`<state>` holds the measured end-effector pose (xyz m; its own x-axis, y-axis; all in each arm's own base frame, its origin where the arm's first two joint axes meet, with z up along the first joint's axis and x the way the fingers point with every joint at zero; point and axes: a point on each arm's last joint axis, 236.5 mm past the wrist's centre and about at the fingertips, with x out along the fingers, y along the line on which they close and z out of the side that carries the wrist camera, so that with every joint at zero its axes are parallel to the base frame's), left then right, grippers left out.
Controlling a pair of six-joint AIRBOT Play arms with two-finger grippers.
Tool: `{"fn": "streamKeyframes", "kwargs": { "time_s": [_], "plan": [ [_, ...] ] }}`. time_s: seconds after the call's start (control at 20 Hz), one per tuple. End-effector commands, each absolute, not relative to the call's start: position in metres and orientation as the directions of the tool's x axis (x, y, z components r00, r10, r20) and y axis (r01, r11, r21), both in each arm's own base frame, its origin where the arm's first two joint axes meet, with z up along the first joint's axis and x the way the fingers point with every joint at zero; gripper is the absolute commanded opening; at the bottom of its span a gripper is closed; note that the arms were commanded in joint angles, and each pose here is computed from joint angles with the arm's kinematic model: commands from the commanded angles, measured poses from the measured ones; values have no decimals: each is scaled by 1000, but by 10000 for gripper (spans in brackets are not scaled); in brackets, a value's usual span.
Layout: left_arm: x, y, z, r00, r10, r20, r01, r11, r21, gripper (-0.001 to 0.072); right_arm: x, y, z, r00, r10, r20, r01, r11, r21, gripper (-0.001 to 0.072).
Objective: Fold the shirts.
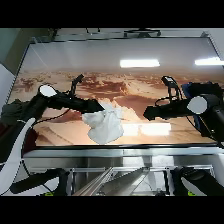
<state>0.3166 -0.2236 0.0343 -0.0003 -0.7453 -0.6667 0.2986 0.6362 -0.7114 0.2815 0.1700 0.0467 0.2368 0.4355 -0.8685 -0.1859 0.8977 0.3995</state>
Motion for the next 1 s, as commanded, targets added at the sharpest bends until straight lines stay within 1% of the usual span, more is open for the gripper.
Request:
{"fn": "streamKeyframes", "kwargs": {
  "time_s": [0.0,0.05,0.15,0.25,0.3,0.4,0.5,0.6,0.7,0.95],
  "plan": [
    [297,-176,24,-80,-670,-738,214,712,-669,720,269,181,33,190,482,-856,-193,873,449,596],
    [292,-159,13,-71,-647,-759,178,741,-648,720,266,186,24,176,503,-846,-189,861,472,596],
    [288,-128,-13,-20,-612,-790,86,787,-611,720,275,199,8,190,553,-811,-188,832,522,594],
    [285,-108,-39,33,-599,-800,-18,800,-600,720,291,215,-5,200,600,-774,-190,799,570,589],
    [281,-102,-52,38,-598,-801,-61,799,-599,720,298,223,-13,190,624,-758,-205,780,591,574],
    [273,-101,-72,21,-602,-798,-73,795,-602,719,307,236,-37,140,654,-744,-204,754,624,416],
    [277,-104,-86,15,-619,-786,-85,782,-617,719,316,241,-63,90,648,-756,-181,757,627,415],
    [293,-109,-94,37,-645,-763,-96,758,-645,703,326,245,-79,64,642,-764,-161,762,627,415],
    [312,-113,-96,52,-672,-738,-109,731,-674,703,337,251,-86,57,649,-758,-148,757,637,416],
    [335,-119,-104,0,-722,-692,-127,687,-716,702,354,283,-91,52,700,-713,-145,711,688,415]
  ]
}}
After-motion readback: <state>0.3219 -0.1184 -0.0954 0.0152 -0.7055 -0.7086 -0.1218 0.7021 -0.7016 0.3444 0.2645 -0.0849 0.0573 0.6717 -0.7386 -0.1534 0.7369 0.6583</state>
